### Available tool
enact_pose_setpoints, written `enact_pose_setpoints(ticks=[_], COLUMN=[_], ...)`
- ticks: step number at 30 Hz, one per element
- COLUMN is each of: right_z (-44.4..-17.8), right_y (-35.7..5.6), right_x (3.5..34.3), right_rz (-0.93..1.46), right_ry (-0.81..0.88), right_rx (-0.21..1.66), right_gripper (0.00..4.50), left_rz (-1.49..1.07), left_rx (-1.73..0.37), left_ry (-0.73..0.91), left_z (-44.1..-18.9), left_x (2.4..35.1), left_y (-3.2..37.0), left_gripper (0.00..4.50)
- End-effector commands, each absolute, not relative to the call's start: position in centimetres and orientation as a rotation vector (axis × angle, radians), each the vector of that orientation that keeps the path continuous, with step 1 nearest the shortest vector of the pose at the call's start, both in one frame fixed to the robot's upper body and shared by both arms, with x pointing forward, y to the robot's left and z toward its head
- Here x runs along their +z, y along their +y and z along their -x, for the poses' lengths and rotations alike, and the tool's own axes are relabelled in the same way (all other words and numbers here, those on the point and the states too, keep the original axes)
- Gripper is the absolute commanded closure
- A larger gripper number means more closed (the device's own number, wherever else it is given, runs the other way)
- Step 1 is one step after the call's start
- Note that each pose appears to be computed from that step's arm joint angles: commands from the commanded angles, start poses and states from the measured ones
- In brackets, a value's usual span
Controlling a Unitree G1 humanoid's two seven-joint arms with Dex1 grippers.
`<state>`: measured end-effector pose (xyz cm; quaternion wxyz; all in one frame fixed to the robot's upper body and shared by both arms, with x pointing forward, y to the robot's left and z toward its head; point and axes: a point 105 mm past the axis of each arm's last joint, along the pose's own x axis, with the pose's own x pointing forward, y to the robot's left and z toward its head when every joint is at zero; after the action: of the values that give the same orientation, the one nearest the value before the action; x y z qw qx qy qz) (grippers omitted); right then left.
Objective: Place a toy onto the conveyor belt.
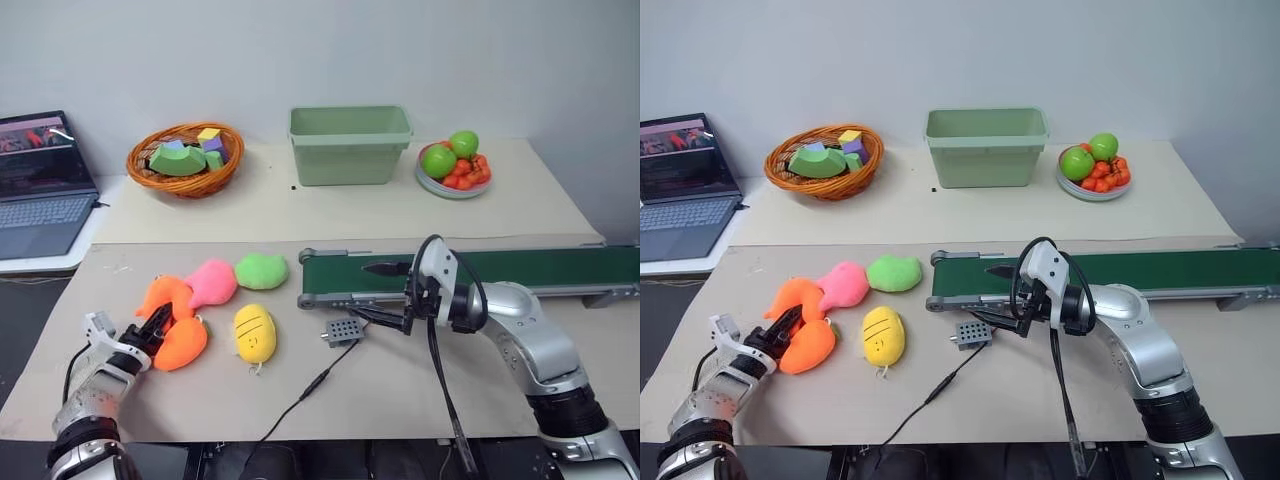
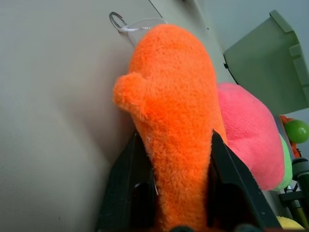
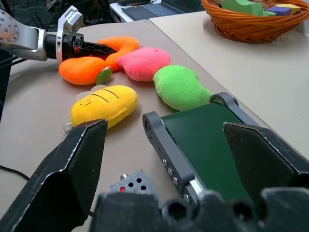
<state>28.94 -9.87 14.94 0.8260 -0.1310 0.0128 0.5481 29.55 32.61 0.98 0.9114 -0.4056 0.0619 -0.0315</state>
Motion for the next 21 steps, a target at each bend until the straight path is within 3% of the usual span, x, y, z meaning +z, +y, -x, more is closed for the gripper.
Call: enact_pose_setpoints(ticks=[1, 8, 12, 17, 21], right_z=[-29.0, -29.1, -29.4, -29.8, -29.9], right_y=[-9.8, -9.9, -9.8, -9.7, -9.4], right_x=[16.0, 15.7, 15.6, 15.5, 15.9], right_rz=[0.301, 0.298, 0.295, 0.292, 0.272], right_ry=[-0.023, -0.017, -0.015, -0.018, -0.039], right_rx=[1.166, 1.162, 1.162, 1.160, 1.157], right_gripper=[0.00, 0.00, 0.00, 0.00, 0.00], left_rz=[0.741, 0.458, 0.370, 0.149, -0.460], left_rx=[0.004, -0.021, -0.052, -0.118, -0.264], left_ry=[0.007, -0.208, -0.265, -0.256, -0.131], left_z=[-28.9, -27.0, -26.2, -27.0, -29.8], left_x=[4.0, 13.7, 17.3, 19.9, 18.7], left_y=[33.2, 28.9, 27.0, 24.9, 20.8], left_gripper=[3.37, 3.37, 3.37, 3.37, 3.37])
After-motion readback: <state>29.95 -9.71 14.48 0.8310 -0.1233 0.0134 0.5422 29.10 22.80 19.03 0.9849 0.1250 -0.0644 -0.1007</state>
